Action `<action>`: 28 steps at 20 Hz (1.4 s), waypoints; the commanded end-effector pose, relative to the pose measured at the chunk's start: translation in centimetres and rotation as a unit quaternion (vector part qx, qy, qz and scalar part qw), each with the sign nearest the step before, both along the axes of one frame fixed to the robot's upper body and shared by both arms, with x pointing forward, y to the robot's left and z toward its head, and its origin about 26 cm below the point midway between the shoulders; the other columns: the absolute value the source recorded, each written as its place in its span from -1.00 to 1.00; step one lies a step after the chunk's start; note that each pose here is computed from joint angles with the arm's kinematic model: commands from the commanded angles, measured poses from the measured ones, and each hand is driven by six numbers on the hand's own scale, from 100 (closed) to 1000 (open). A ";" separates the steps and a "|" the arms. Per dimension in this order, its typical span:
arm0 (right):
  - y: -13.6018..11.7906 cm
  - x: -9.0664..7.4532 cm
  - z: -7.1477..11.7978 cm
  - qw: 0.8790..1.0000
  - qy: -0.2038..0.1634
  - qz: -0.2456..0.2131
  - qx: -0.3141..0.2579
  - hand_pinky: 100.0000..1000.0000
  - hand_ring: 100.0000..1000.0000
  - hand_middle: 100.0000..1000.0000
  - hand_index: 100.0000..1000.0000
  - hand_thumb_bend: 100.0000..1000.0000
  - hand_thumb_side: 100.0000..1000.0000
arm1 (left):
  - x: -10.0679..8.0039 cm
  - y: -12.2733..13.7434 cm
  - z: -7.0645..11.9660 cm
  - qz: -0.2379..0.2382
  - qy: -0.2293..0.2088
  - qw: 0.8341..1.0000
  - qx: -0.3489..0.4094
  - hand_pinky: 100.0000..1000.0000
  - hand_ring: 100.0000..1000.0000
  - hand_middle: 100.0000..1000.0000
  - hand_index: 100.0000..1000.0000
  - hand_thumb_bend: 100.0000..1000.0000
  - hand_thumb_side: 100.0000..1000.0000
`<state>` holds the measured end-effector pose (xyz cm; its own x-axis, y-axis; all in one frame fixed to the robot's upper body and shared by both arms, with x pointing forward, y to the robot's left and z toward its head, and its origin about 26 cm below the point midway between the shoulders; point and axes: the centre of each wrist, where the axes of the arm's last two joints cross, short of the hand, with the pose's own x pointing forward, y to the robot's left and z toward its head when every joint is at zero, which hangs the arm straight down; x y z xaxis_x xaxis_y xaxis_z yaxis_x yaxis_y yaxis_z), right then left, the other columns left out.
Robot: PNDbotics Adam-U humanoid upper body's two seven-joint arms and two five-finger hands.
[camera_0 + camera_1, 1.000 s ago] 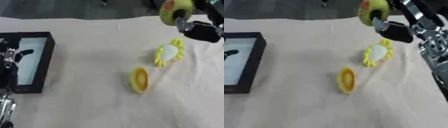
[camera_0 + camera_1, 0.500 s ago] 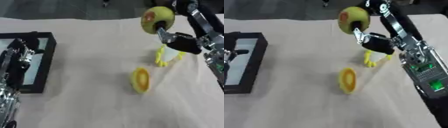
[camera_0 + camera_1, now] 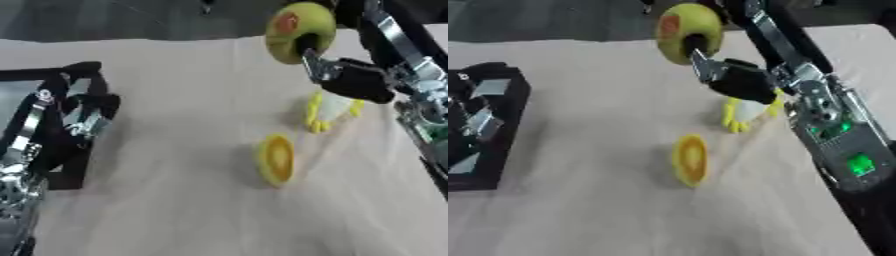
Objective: Pick up the objects with one hand, pass them to the other hand, and then place them into the box on the other side of the table.
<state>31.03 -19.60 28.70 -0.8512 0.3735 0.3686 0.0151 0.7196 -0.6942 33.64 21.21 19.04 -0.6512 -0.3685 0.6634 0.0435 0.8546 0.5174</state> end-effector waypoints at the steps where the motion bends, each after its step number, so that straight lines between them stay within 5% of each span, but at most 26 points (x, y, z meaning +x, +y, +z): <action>1: 0.9 -0.6 1.0 1.000 -0.003 0.028 -0.001 0.26 0.16 -0.22 0.03 -1.00 -1.00 | -0.3 -0.8 1.2 -0.013 -0.045 0.998 0.036 0.42 0.99 0.62 0.68 -0.19 -0.19; 12: 3.0 -0.9 1.3 0.996 0.054 0.060 -0.032 0.27 0.18 -0.21 0.03 -1.00 -1.00 | -0.5 -3.8 0.9 -0.056 -0.092 0.994 0.026 0.41 0.94 0.59 0.65 -0.28 -0.29; 28: 6.3 -1.7 1.4 0.989 0.104 -0.009 -0.103 0.31 0.25 -0.15 0.09 -1.00 -1.00 | 0.1 -6.1 0.0 -0.056 -0.137 0.987 0.058 0.42 0.90 0.59 0.68 -0.22 -0.26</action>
